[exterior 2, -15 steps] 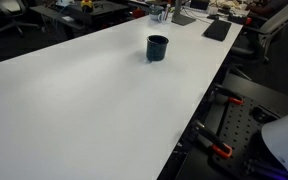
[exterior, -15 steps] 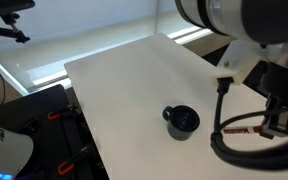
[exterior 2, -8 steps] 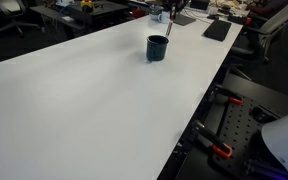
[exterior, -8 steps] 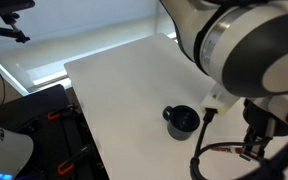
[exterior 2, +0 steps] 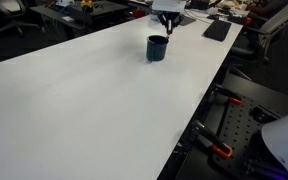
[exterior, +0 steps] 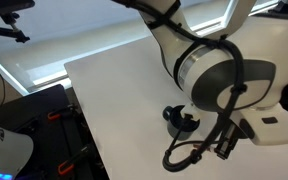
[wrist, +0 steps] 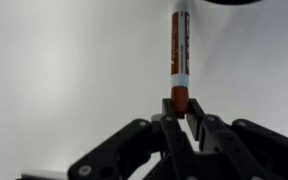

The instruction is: Remove the marker from the cup

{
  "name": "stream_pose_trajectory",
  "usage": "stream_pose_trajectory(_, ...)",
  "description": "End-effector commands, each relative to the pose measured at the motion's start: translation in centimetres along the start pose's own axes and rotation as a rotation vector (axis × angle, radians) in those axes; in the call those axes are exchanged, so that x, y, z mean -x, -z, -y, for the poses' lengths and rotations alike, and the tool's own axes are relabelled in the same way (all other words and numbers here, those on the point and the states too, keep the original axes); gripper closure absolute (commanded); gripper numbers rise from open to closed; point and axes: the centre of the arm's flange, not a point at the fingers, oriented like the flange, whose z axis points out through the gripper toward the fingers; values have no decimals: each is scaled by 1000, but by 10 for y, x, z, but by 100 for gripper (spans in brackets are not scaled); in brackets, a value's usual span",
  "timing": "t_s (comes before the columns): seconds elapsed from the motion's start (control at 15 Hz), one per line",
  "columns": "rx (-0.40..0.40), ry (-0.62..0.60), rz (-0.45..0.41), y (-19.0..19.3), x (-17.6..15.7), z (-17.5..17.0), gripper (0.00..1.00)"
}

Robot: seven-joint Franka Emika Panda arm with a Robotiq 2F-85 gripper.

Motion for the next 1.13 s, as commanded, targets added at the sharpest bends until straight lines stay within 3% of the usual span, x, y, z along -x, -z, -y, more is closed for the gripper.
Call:
stream_pose_trajectory(0.0,6,-24,11,-2,17,-4,81)
stream_pose_trajectory(0.07,11,-19,21,-2,19,-4,56)
stream_pose_trajectory(0.13,10,2,9,-5,8,1,53)
stream_pose_trajectory(0.2,11,4,9,-6,9,1,73)
stream_pose_trajectory(0.4,13,5,10,-8,9,0,53)
stream_pose_trajectory(1.07,14,6,10,-8,9,0,53)
